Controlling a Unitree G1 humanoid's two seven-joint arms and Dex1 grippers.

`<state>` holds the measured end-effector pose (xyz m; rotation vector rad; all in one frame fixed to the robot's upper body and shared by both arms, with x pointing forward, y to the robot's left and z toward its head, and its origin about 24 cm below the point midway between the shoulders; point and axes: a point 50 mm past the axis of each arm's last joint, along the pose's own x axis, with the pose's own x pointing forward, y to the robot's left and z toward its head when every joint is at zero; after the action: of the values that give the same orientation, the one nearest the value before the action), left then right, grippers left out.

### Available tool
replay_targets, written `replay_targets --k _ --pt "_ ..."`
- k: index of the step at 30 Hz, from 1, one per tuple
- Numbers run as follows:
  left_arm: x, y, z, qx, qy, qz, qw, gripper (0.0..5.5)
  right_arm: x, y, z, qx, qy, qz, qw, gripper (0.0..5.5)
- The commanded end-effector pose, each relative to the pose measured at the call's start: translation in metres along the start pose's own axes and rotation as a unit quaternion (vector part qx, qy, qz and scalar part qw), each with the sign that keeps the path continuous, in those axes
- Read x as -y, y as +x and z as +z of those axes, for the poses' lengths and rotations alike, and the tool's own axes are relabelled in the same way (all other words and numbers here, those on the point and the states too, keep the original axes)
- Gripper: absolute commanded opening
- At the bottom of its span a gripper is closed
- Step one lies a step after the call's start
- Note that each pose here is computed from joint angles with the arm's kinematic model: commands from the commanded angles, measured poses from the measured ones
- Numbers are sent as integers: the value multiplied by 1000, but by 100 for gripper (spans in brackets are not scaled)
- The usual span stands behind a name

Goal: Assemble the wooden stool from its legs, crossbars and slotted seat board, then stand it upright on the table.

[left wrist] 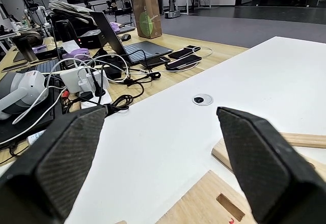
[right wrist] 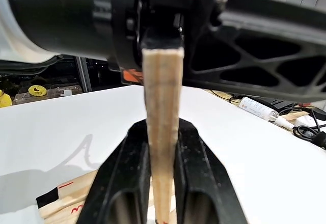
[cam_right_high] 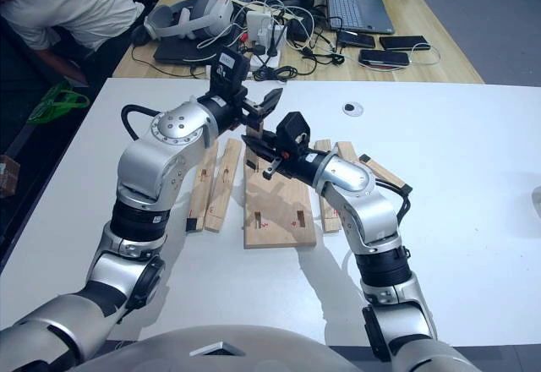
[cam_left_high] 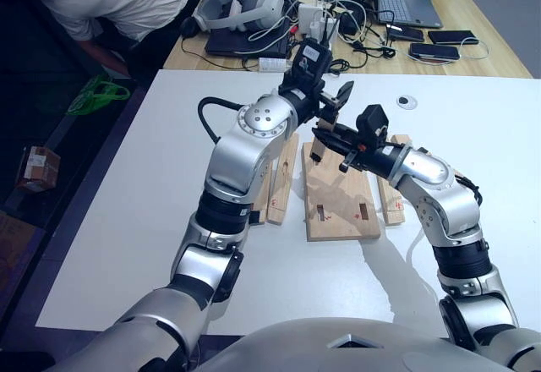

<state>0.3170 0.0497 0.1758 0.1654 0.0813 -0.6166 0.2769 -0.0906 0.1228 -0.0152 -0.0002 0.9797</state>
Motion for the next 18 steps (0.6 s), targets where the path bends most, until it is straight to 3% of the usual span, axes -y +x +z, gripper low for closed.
replay_targets --k 1,6,10,13,16,18 --pt "15 3 4 4 -10 -38 999 399 4 10 10 12 -18 -6 1000 38" --pt "-18 0 14 36 -29 47 998 399 27 -16 17 17 -17 -63 998 38" --pt "-63 -13 19 83 -60 188 977 399 55 -47 29 66 65 -165 982 38" --pt "-83 -29 6 83 -76 278 954 399 82 -80 17 91 162 -327 927 38" --pt "-88 -42 -11 70 -89 327 938 399 94 -109 -11 49 190 -456 868 38" --pt "-86 -47 -20 61 -94 337 935 399 93 -117 -25 20 202 -494 845 38"
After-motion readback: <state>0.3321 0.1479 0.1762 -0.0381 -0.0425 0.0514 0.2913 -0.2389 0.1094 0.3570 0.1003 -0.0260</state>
